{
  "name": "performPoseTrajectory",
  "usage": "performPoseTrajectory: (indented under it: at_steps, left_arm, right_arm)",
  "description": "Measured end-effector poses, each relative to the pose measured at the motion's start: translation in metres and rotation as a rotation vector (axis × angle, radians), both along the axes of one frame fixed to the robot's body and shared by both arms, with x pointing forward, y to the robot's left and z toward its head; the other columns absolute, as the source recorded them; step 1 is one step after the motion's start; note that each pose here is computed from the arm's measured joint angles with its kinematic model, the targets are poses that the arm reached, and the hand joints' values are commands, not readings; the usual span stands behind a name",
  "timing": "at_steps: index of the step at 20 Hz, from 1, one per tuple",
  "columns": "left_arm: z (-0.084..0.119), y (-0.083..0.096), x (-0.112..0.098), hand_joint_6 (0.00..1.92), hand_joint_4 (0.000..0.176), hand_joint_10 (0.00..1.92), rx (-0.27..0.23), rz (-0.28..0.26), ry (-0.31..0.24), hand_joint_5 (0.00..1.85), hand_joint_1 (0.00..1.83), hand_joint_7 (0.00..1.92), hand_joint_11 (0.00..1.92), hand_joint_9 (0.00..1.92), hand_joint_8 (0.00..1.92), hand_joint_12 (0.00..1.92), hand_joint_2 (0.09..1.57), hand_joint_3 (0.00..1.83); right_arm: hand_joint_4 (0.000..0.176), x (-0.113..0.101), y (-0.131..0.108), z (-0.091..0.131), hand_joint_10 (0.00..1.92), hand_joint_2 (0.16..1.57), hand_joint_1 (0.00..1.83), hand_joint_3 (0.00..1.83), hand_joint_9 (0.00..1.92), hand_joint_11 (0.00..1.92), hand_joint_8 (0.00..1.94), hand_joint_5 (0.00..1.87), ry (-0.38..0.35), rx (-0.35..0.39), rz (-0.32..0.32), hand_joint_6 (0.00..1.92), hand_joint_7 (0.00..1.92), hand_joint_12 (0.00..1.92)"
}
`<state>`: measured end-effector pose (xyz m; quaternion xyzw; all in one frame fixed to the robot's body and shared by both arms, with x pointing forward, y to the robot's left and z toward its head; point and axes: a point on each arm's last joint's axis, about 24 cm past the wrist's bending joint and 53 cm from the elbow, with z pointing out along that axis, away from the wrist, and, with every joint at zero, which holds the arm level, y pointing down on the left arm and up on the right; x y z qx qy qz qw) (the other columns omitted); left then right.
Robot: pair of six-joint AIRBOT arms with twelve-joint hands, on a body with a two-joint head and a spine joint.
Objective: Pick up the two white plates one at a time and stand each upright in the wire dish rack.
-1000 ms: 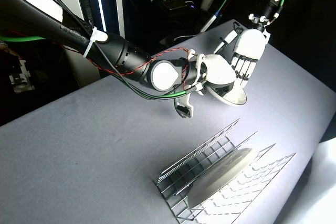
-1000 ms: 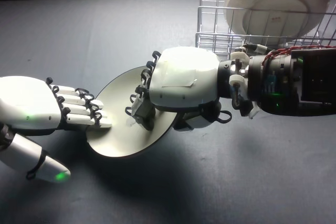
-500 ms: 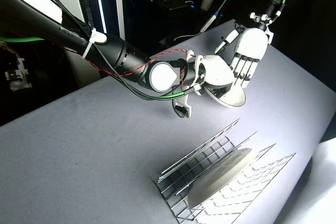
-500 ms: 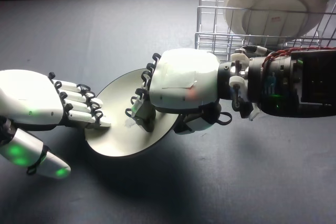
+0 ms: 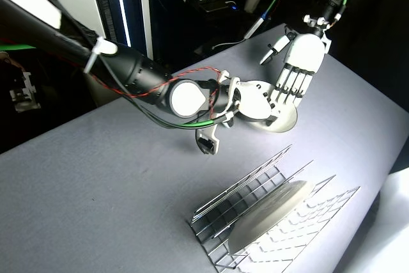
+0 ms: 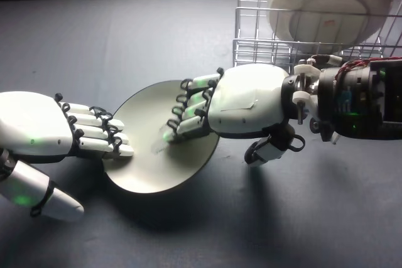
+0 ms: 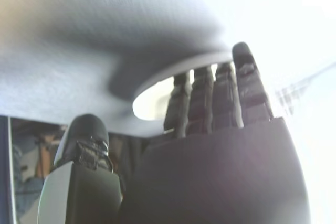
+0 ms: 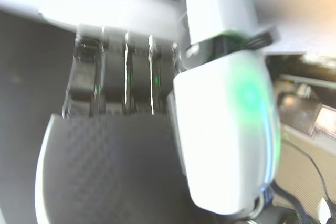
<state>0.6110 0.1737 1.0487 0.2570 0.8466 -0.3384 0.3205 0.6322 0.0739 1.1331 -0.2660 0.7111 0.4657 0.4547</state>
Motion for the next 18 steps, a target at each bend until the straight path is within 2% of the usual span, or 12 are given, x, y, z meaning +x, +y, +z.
performPoseTrajectory:
  at_steps: [3, 5, 6, 7, 9, 13, 14, 16, 17, 18]
  left_arm:
    - [-0.006, 0.003, -0.003, 0.0, 0.0, 0.01, -0.004, 0.015, 0.025, 0.12, 0.0, 0.11, 0.0, 0.08, 0.0, 0.19, 1.21, 0.0]
    - [-0.007, 0.003, -0.003, 0.0, 0.0, 0.01, -0.004, 0.018, 0.03, 0.14, 0.0, 0.14, 0.0, 0.1, 0.01, 0.25, 1.2, 0.0]
    - [-0.007, 0.003, -0.003, 0.01, 0.0, 0.01, -0.006, 0.017, 0.031, 0.14, 0.0, 0.13, 0.0, 0.09, 0.01, 0.22, 1.21, 0.0]
    - [-0.007, 0.002, -0.003, 0.01, 0.0, 0.01, -0.007, 0.017, 0.031, 0.14, 0.0, 0.13, 0.0, 0.09, 0.01, 0.22, 1.21, 0.0]
    - [-0.007, 0.002, -0.003, 0.0, 0.0, 0.0, -0.007, 0.017, 0.031, 0.13, 0.0, 0.12, 0.0, 0.08, 0.0, 0.16, 1.2, 0.0]
    - [-0.007, 0.002, -0.003, 0.0, 0.0, 0.0, -0.008, 0.016, 0.032, 0.13, 0.0, 0.13, 0.0, 0.09, 0.0, 0.22, 1.18, 0.0]
    - [-0.008, 0.003, -0.004, 0.0, 0.0, 0.0, -0.01, 0.02, 0.038, 0.12, 0.0, 0.13, 0.0, 0.1, 0.0, 0.24, 1.17, 0.0]
    - [-0.009, 0.003, -0.004, 0.0, 0.0, 0.0, -0.01, 0.02, 0.039, 0.12, 0.0, 0.12, 0.0, 0.09, 0.0, 0.21, 1.17, 0.0]
    - [-0.009, 0.003, -0.004, 0.0, 0.0, 0.0, -0.011, 0.019, 0.039, 0.07, 0.0, 0.07, 0.0, 0.03, 0.0, 0.07, 1.16, 0.0]
    - [-0.009, 0.003, -0.004, 0.01, 0.0, 0.01, -0.01, 0.019, 0.04, 0.08, 0.0, 0.08, 0.03, 0.05, 0.01, 0.06, 1.15, 0.0]
  right_arm:
    - [0.0, -0.004, 0.002, 0.008, 0.0, 0.83, 1.25, 0.0, 0.03, 0.0, 0.0, 0.03, -0.012, 0.011, 0.013, 0.0, 0.0, 0.64]
    - [0.0, -0.002, 0.003, 0.017, 0.0, 0.83, 1.24, 0.0, 0.0, 0.0, 0.0, 0.0, -0.024, 0.023, 0.013, 0.0, 0.0, 0.51]
    - [0.0, 0.0, 0.003, 0.022, 0.0, 0.83, 1.26, 0.0, 0.0, 0.0, 0.0, 0.0, -0.031, 0.027, 0.009, 0.0, 0.0, 0.41]
    - [0.0, 0.002, 0.003, 0.025, 0.0, 0.83, 1.26, 0.0, 0.0, 0.0, 0.0, 0.0, -0.033, 0.031, 0.006, 0.0, 0.0, 0.41]
    - [0.0, 0.002, 0.005, 0.028, 0.0, 0.84, 1.31, 0.0, 0.0, 0.0, 0.0, 0.0, -0.035, 0.038, 0.006, 0.0, 0.0, 0.22]
    - [0.0, 0.0, 0.013, 0.023, 0.0, 0.86, 1.3, 0.01, 0.0, 0.0, 0.0, 0.0, -0.026, 0.023, 0.005, 0.0, 0.0, 0.2]
    - [0.0, -0.001, 0.018, 0.024, 0.0, 0.87, 1.31, 0.0, 0.0, 0.0, 0.0, 0.0, -0.025, 0.026, 0.011, 0.0, 0.0, 0.28]
    - [0.0, -0.005, 0.024, 0.023, 0.0, 0.87, 1.32, 0.0, 0.0, 0.0, 0.0, 0.0, -0.02, 0.031, 0.022, 0.0, 0.0, 0.34]
    - [0.0, -0.007, 0.028, 0.022, 0.0, 0.87, 1.33, 0.0, 0.0, 0.0, 0.0, 0.0, -0.017, 0.03, 0.028, 0.0, 0.0, 0.37]
    - [0.0, -0.009, 0.031, 0.021, 0.0, 0.88, 1.34, 0.0, 0.0, 0.0, 0.0, 0.0, -0.016, 0.031, 0.032, 0.0, 0.0, 0.35]
